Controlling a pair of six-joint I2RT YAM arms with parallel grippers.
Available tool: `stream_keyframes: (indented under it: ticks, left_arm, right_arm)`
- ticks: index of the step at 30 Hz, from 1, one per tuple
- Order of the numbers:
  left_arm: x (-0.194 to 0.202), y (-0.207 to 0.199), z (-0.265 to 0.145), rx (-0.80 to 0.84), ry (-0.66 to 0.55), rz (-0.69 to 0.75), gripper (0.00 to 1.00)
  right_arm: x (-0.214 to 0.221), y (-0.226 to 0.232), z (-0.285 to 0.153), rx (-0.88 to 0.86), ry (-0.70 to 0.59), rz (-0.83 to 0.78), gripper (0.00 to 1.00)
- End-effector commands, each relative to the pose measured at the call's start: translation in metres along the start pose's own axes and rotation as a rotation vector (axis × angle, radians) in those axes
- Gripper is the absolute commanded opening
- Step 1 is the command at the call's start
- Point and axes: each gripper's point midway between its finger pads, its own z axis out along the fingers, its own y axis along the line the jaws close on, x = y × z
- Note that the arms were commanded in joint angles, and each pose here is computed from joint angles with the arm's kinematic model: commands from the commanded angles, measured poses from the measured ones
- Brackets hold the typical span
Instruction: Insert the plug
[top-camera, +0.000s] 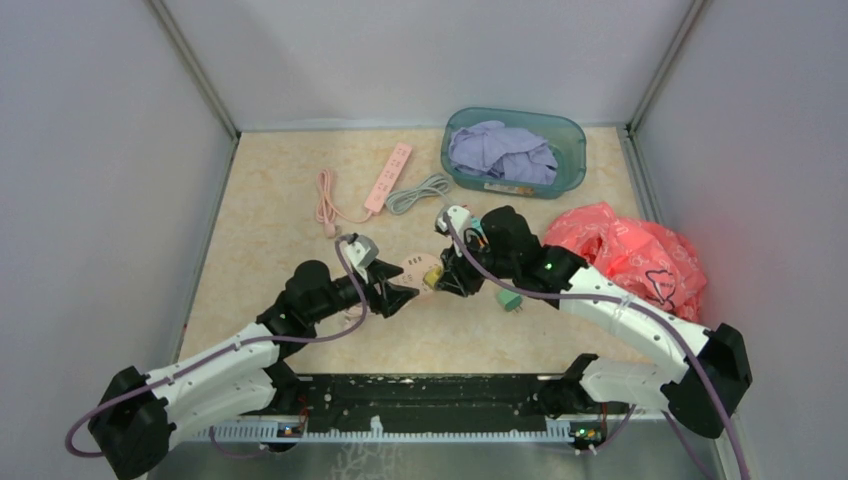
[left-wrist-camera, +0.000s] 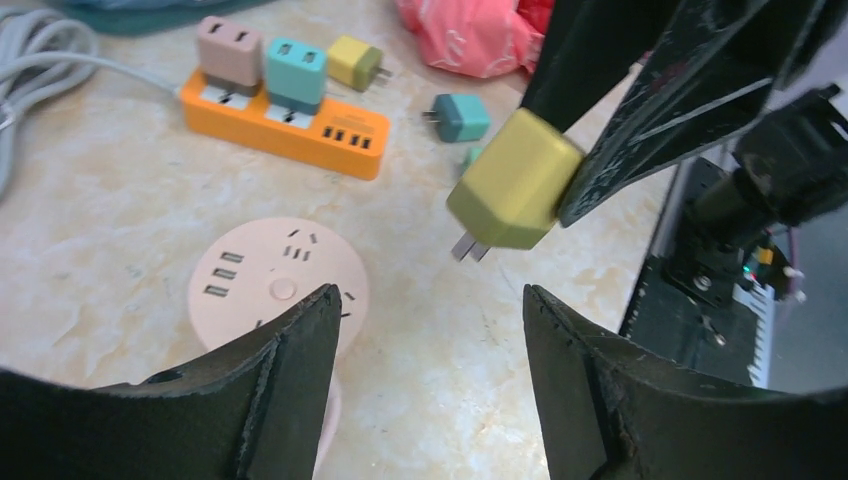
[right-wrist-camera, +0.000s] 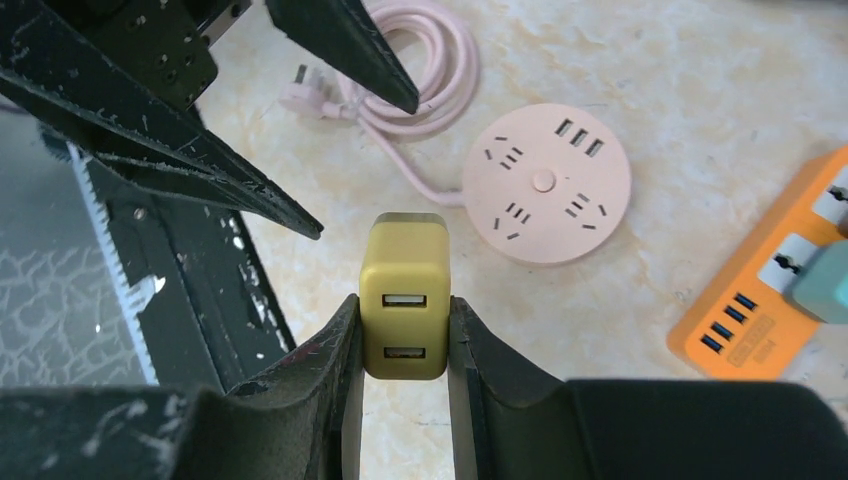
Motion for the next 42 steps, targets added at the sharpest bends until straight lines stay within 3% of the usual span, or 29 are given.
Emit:
stream_keyframes:
  ticks: [1,6,24,42]
  left_arm:
    - [-0.009,0.029,-0.002,-0.180,-0.030,-0.055,0.73]
    - [-0.003,0.048,-0.001,-0.283,-0.013,-0.132,0.74]
    - [0.038,0.105,0.009,-0.504,0.146,-0.388,0.73]
    - [0.083,0.124,0.031,-0.465,0.295,-0.573,0.65]
  right_arm:
    - [-0.032,-0.023,-0.009,0.165,-0.067,0.072,0.00]
    - [-0.033,-0.035,-0.008,0.259,-0.054,0.114,0.00]
    - [-0.010,-0.059,0.041,0.457,0.194,0.213,0.00]
    - [0.001,-0.077,0.075,0.534,0.264,0.242,0.00]
